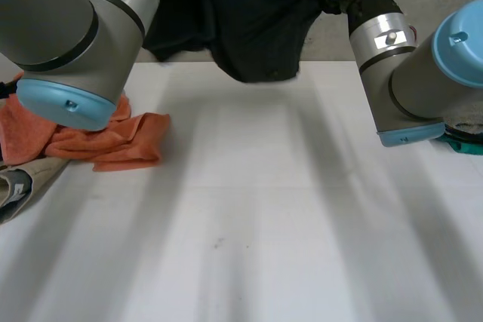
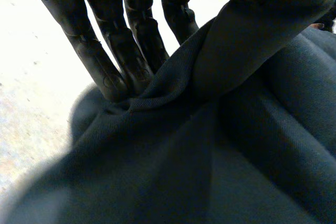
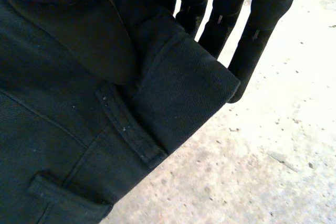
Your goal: Fold the laundry.
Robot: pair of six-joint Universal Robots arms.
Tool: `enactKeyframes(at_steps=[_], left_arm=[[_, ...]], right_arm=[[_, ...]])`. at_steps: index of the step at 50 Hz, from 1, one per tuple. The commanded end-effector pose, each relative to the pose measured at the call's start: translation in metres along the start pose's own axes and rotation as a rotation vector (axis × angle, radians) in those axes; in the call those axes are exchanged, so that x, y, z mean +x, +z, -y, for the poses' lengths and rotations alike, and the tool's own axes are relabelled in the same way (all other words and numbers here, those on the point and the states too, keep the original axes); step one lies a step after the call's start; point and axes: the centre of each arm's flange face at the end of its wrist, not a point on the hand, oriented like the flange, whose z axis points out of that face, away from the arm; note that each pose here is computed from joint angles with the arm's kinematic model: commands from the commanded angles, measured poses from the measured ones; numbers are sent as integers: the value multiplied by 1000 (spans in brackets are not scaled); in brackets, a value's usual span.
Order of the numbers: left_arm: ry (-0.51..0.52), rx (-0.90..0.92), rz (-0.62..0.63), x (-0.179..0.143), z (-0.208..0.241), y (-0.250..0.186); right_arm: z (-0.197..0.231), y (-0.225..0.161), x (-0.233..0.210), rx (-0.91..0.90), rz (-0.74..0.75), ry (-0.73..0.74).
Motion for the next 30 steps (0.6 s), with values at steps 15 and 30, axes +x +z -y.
enactKeyframes(at_steps=[15,30], left_arm=[[99,-635,-241,60,-183,-128],[101,-571,-165,12,-92,-108]], right_arm=[[-107,-165,-27,-880,400,-80],[-32,-112,3,-736,320,-129]])
